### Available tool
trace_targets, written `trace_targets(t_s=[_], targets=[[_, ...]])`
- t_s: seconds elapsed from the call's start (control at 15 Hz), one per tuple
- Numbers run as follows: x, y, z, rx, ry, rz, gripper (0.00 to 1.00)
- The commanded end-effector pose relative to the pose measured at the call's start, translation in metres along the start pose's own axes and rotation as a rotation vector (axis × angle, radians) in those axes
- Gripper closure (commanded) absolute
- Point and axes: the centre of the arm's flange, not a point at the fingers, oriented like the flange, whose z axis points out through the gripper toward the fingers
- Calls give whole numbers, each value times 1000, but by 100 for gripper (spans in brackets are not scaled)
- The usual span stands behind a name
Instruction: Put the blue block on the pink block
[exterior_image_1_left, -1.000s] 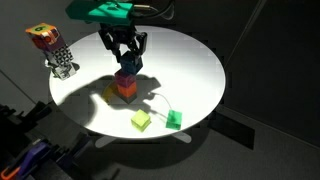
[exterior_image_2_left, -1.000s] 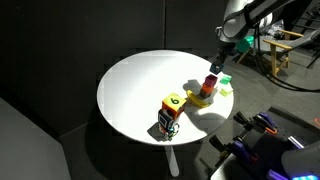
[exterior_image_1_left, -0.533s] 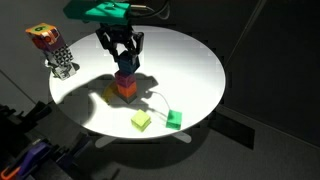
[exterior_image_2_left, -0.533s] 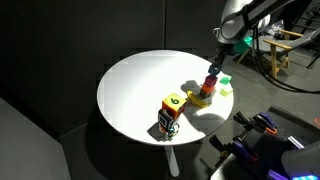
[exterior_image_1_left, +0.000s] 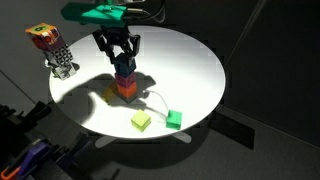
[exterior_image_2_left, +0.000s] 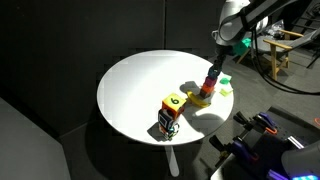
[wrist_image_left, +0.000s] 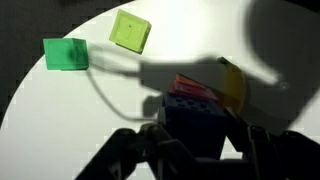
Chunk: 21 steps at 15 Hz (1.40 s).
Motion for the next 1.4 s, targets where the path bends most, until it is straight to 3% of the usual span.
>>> trace_targets(t_s=[0.0,0.33,0.4,0.47,0.6,1.33], targets=[[1,-1,1,11,-11,-2,66],[2,-2,10,12,-23,-15,66],[2,-2,11,15,-27,-15,16],[2,-2,12,14,-28,-15,16],[1,-1,12,11,-28,-12,3],[-12,3,0,-37,-32,46,0]])
